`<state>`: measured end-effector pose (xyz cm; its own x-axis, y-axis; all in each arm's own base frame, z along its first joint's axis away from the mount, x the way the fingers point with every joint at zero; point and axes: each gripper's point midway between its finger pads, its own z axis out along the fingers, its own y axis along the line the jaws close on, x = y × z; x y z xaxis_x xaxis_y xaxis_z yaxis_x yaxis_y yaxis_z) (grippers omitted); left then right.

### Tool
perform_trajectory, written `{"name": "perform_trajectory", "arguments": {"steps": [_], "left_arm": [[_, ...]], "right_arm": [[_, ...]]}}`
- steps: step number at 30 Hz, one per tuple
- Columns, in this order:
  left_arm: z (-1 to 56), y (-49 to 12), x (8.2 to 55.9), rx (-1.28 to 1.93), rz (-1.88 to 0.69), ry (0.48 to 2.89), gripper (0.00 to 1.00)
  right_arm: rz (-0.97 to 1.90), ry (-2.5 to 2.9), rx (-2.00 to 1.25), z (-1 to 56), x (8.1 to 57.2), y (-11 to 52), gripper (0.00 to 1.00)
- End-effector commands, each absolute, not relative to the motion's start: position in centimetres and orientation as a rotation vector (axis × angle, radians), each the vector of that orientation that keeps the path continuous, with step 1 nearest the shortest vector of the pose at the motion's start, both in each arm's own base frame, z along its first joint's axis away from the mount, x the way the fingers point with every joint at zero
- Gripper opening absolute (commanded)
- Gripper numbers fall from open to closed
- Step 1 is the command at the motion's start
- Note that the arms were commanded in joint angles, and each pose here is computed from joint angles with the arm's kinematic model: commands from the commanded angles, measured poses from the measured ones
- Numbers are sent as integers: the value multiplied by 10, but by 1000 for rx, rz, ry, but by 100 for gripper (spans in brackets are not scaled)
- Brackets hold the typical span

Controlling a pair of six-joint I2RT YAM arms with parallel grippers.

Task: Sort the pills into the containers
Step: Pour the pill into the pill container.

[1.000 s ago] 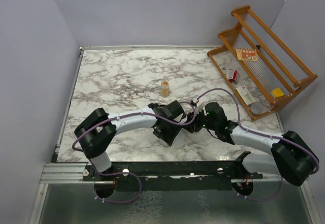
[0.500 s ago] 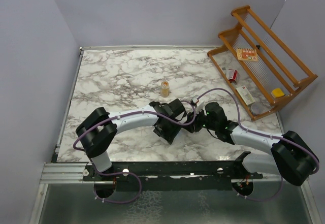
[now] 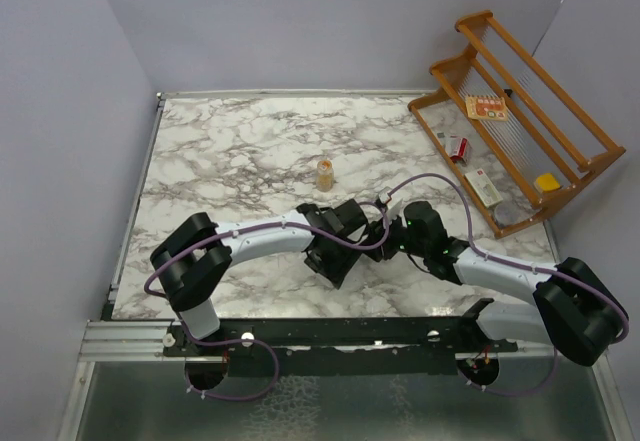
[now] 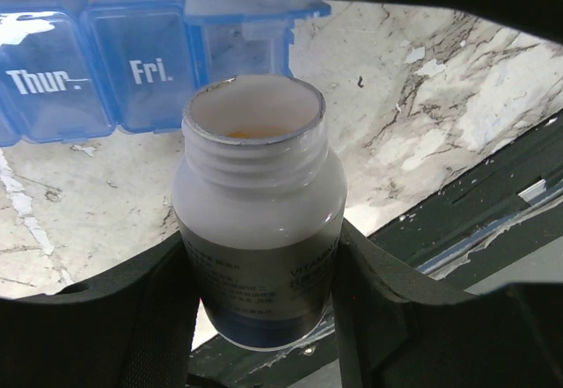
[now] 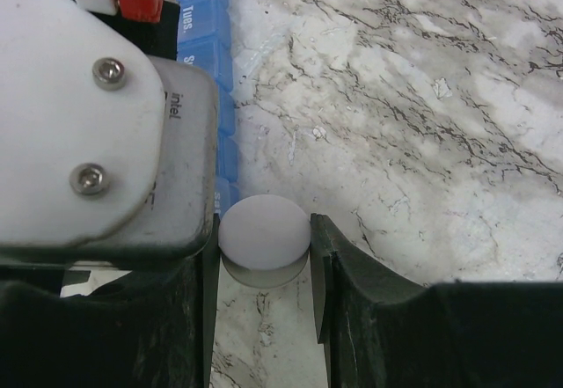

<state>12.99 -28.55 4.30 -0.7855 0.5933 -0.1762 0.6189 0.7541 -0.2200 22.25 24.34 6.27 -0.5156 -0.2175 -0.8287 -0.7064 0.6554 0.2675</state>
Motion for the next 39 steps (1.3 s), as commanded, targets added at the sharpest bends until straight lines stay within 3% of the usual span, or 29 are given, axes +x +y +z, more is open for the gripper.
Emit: {"name": "perform_trajectory", "arguments": {"steps": [1,16,27,39], "left_arm": [[44,-293,121,994,-473,2861,0],[61,-298,142,1028,-393,2776,0],[33,-280,125,1016,-375,2890,0],[39,-285,140,1025,-365,2861,0]], "right_arm": [[783,2028,-741,71,225,251,1],[785,2021,-741,73,225,251,1],[789,2024,-747,72,224,252,1],[790,2021,-747,73,224,252,1]]}}
